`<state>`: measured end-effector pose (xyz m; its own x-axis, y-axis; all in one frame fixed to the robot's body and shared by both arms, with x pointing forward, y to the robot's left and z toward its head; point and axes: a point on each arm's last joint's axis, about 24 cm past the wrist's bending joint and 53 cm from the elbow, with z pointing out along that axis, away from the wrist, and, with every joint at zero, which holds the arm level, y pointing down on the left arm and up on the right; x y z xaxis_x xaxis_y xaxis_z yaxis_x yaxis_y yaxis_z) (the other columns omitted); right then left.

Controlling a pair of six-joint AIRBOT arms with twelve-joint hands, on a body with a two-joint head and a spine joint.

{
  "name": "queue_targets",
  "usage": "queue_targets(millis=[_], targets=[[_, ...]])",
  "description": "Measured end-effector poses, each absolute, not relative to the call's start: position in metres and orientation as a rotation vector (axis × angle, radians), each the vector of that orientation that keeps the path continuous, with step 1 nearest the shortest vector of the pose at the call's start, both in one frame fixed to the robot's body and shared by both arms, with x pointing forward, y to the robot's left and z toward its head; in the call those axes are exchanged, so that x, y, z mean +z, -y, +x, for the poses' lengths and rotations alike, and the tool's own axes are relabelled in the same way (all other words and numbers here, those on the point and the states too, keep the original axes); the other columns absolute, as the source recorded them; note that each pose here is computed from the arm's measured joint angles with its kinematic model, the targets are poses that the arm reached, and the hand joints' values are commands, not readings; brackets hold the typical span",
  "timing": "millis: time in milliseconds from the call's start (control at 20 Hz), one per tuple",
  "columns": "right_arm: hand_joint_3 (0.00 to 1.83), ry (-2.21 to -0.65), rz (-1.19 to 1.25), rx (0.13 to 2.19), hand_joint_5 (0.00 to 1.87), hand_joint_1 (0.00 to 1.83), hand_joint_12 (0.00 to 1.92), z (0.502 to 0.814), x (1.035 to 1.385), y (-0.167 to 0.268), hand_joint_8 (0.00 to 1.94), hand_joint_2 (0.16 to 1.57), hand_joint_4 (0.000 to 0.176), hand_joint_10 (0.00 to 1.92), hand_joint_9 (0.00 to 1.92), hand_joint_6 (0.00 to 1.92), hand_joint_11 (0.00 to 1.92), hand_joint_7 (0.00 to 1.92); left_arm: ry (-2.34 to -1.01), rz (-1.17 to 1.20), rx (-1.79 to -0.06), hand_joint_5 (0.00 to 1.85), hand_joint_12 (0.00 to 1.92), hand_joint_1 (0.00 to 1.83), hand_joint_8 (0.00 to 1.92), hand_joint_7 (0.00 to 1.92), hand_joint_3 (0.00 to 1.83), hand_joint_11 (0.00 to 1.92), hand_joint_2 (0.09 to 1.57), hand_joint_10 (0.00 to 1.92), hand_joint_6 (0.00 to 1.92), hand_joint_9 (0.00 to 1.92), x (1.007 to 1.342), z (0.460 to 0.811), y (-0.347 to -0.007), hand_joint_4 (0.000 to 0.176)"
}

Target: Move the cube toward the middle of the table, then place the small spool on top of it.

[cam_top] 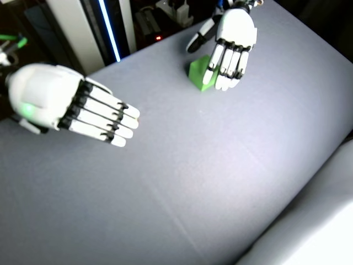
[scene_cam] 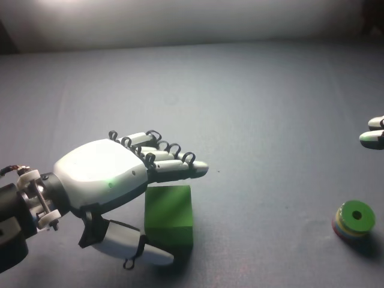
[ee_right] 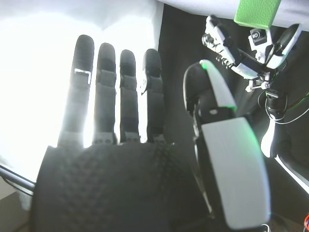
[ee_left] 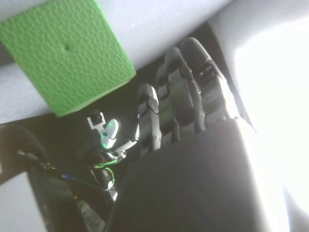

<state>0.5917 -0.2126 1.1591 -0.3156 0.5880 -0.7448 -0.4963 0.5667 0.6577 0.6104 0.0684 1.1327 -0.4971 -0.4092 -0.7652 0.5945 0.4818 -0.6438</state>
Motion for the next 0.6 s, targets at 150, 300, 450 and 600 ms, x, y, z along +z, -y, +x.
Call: queue_targets(millis=[150, 300, 450, 600], targets=[[0.01, -1.552, 0.08, 1.083, 0.68, 0.62, 0.65, 0.592, 1.159, 0.213, 0.0, 1.37, 0.0, 0.0, 0.56, 0.01, 0.33, 0.55, -1.702, 0.158, -1.218, 0.74, 1.63, 0.85, 0.12, 0.89, 0.0, 0.6, 0.97, 0.98, 0.03, 0.74, 1.133, 0.612, -0.069, 0.0], [0.0, -1.552, 0.081, 1.083, 0.69, 0.66, 0.65, 0.592, 1.159, 0.213, 0.01, 1.38, 0.0, 0.01, 0.59, 0.01, 0.36, 0.58, -1.688, 0.131, -1.236, 0.97, 1.3, 1.26, 1.13, 1.01, 0.01, 0.83, 1.11, 0.86, 0.72, 1.01, 1.136, 0.615, -0.069, 0.0], [0.0, -1.552, 0.083, 1.082, 0.72, 0.71, 0.58, 0.592, 1.159, 0.213, 0.0, 1.38, 0.0, 0.0, 0.62, 0.0, 0.41, 0.62, -1.68, 0.133, -1.244, 0.99, 1.38, 1.27, 1.18, 1.0, 0.0, 0.84, 1.11, 0.87, 0.72, 1.05, 1.138, 0.614, -0.067, 0.0], [0.0, -1.553, 0.085, 1.082, 0.72, 0.81, 0.54, 0.592, 1.158, 0.213, 0.0, 1.37, 0.0, 0.01, 0.64, 0.0, 0.46, 0.64, -1.666, 0.135, -1.246, 0.95, 1.6, 1.24, 1.19, 0.98, 0.0, 0.76, 1.13, 1.1, 0.83, 0.91, 1.143, 0.618, -0.067, 0.0]])
